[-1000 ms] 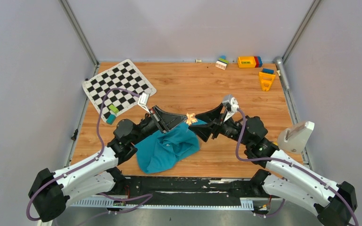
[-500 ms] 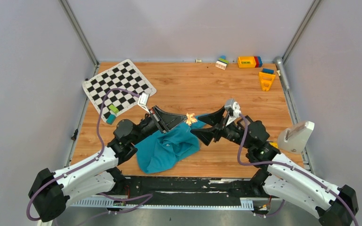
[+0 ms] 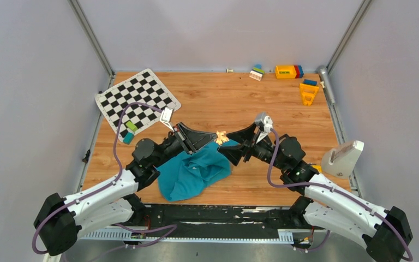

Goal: Remove the brooch from the garment
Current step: Close the brooch.

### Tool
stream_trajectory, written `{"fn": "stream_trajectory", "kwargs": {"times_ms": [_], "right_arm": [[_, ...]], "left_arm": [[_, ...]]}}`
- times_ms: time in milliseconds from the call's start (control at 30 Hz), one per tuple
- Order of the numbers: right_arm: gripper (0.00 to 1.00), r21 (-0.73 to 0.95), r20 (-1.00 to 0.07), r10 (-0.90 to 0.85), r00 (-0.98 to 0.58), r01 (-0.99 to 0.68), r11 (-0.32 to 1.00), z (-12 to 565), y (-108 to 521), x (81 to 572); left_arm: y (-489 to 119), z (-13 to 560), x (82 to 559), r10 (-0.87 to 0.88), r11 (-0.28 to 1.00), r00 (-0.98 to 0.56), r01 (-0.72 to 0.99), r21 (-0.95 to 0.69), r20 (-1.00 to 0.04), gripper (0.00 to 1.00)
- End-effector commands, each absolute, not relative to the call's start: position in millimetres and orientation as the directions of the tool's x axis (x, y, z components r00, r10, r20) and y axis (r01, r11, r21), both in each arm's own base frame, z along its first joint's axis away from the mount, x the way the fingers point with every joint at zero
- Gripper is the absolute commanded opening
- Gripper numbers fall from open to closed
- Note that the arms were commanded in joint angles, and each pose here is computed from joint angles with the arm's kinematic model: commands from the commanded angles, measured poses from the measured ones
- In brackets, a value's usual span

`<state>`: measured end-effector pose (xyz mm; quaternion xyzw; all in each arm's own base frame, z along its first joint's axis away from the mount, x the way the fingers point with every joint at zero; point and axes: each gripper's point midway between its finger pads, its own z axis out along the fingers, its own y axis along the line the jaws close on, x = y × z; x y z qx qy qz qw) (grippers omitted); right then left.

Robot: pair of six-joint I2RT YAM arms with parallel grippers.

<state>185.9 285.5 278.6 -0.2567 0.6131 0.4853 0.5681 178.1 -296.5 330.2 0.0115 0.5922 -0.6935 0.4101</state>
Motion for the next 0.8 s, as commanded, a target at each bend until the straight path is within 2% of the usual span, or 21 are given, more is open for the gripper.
{"fn": "stream_trajectory", "kwargs": {"times_ms": [0, 333, 667, 767], "right_arm": [[0.73, 0.273, -0.932, 0.326, -0.157, -0.898, 0.346, 326.9, 284.2, 178.6], [0.73, 0.289, -0.93, 0.321, -0.178, -0.894, 0.342, 332.0, 283.0, 176.1], [0.66, 0.327, -0.932, 0.272, -0.241, -0.883, 0.337, 324.6, 287.8, 176.2], [0.6, 0.35, -0.926, 0.271, -0.264, -0.871, 0.346, 324.9, 288.2, 178.1]], "left_arm": [[-294.2, 336.4, 176.8, -0.572, 0.016, -0.648, 0.604, -0.797, -0.502, 0.0], [-297.7, 328.5, 176.3, -0.56, -0.002, -0.672, 0.587, -0.81, -0.485, 0.0], [-302.3, 330.8, 166.1, -0.53, -0.124, -0.744, 0.542, -0.831, -0.406, 0.0], [-306.0, 325.8, 166.5, -0.511, -0.143, -0.777, 0.499, -0.855, -0.368, 0.0]]}}
